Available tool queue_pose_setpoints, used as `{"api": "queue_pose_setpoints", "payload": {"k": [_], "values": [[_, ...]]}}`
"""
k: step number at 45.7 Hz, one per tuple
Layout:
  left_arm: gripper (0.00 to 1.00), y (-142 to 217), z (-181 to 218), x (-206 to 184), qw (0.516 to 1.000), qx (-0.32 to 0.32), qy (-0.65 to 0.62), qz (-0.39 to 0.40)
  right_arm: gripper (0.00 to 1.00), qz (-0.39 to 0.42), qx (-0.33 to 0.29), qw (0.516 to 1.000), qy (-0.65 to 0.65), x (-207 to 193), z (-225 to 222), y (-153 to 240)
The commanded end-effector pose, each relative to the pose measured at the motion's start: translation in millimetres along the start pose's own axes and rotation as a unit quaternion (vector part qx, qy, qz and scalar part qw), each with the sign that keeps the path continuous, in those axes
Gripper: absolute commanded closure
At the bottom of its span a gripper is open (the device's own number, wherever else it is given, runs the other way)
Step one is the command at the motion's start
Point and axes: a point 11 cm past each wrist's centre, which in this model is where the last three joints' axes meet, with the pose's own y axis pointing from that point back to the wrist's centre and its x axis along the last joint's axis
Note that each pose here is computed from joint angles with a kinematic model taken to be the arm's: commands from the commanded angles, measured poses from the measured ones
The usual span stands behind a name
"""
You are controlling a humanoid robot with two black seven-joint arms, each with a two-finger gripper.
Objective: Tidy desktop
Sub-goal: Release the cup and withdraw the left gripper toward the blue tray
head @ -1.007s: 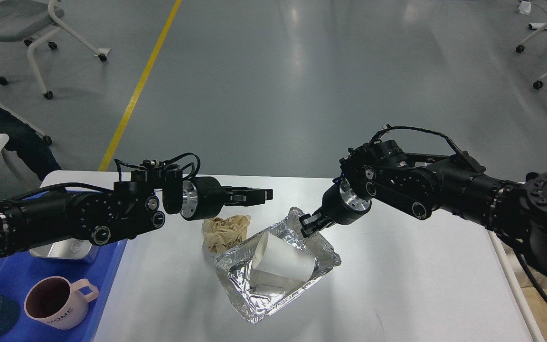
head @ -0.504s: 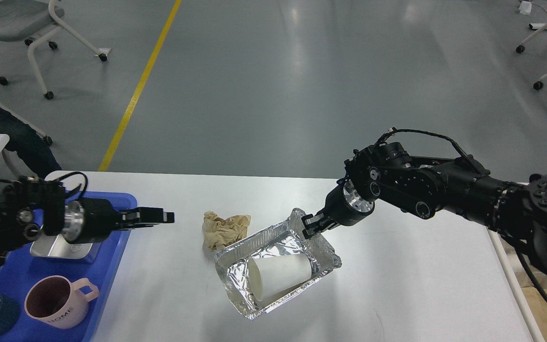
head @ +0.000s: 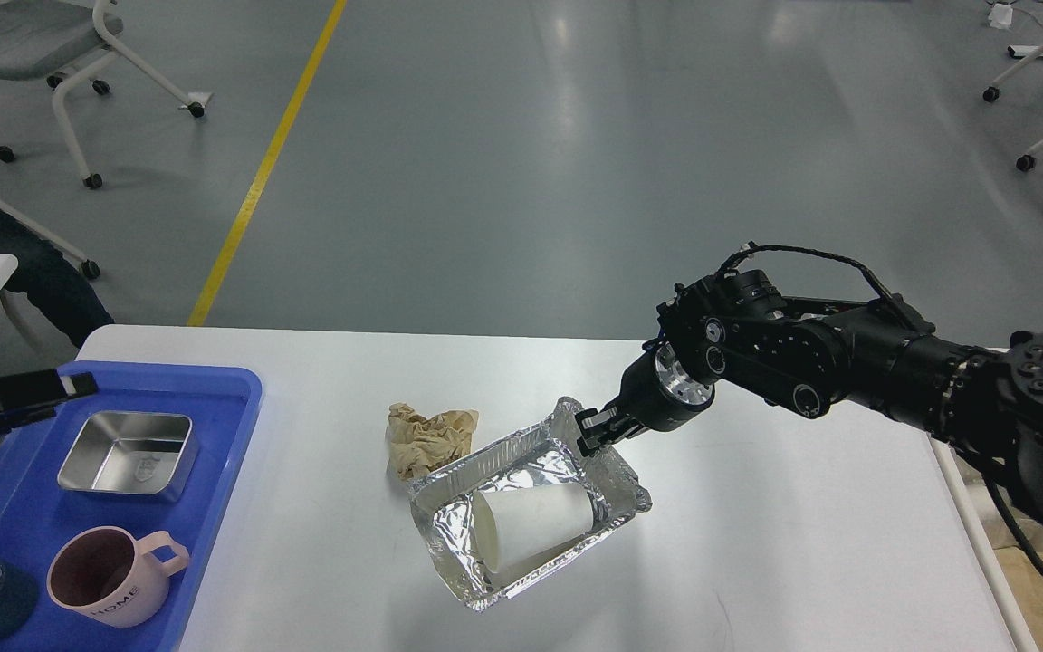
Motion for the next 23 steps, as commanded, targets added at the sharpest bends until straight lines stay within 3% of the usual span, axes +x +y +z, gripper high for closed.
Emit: {"api": "queue_pose_setpoints", "payload": {"k": [1,7,23], "values": [[0.31,26,-10,11,0.997,0.013,-0.004,0.08,1.0,0.002,0.001,1.0,0.001,1,-1,0],[0.31,43,-16,-2,0.996,0.025,0.003,0.084,1.0,0.002,0.0,1.0,0.002,2,-1,1],[0.27,29,-3,-58,1.0,-0.011,0.01,-0.007,1.0,0.003,-0.002,1.0,0.004,3,-1,2]]}}
